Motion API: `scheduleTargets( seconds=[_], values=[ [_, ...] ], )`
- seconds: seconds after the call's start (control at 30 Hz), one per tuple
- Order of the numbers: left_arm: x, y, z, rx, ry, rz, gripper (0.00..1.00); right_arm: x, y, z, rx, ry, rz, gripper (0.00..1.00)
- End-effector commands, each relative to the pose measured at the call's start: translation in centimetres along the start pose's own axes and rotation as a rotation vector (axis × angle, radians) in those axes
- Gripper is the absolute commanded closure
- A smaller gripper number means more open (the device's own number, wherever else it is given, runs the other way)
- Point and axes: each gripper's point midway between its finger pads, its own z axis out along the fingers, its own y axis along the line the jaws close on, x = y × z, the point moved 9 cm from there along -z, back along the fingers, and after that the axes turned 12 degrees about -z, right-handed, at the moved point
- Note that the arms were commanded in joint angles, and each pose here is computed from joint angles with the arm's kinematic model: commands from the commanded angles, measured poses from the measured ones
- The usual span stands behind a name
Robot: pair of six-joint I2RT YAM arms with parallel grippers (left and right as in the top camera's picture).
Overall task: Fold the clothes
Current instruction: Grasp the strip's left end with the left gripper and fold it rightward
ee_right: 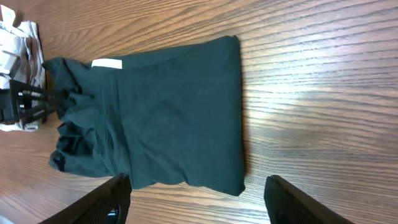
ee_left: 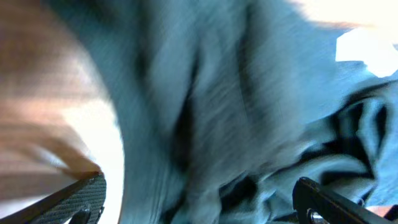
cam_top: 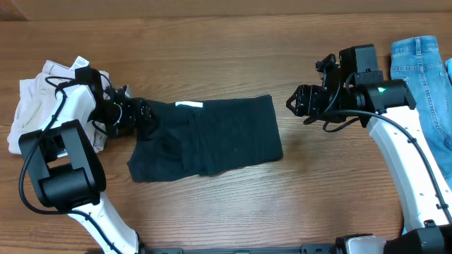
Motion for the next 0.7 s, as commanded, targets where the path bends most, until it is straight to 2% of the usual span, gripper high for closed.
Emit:
scheduleTargets(
  seconds=[0.0, 0.1, 0.27, 0.5, 0.6, 0.67],
  values=[
    [2.7, 2.5, 6.3, 0.02, 0.167, 0.089, 0.1, -0.5, 0.3, -0.8, 0.007, -0.035, 0.036, 0.28],
    [4.0, 3.0, 7.1, 0.025, 0.209, 0.113, 0.23, -0.4, 0.3, -0.8, 0.007, -0.03, 0.037, 0.28],
    [6.6, 4.7, 8.1, 0.069, 0.27, 0.149, 0.28, -0.4, 0.3, -0.8, 0.007, -0.029, 0.037, 0.28],
    [7.6, 8.0, 8.1, -0.031, 0.261, -0.073, 0.22, -0.3, 0.3, -0.8, 0.007, -0.025, 0.039, 0.29],
    [7.2, 8.5, 7.6, 0.058, 0.226, -0.095, 0.17, -0.2, 0.3, -0.8, 0.008, -0.02, 0.04, 0.29],
    [7.3, 8.3, 7.7, 0.072, 0.23, -0.07, 0.2, -0.3, 0.3, -0.8, 0.007, -0.021, 0.04, 0.29]
  ],
)
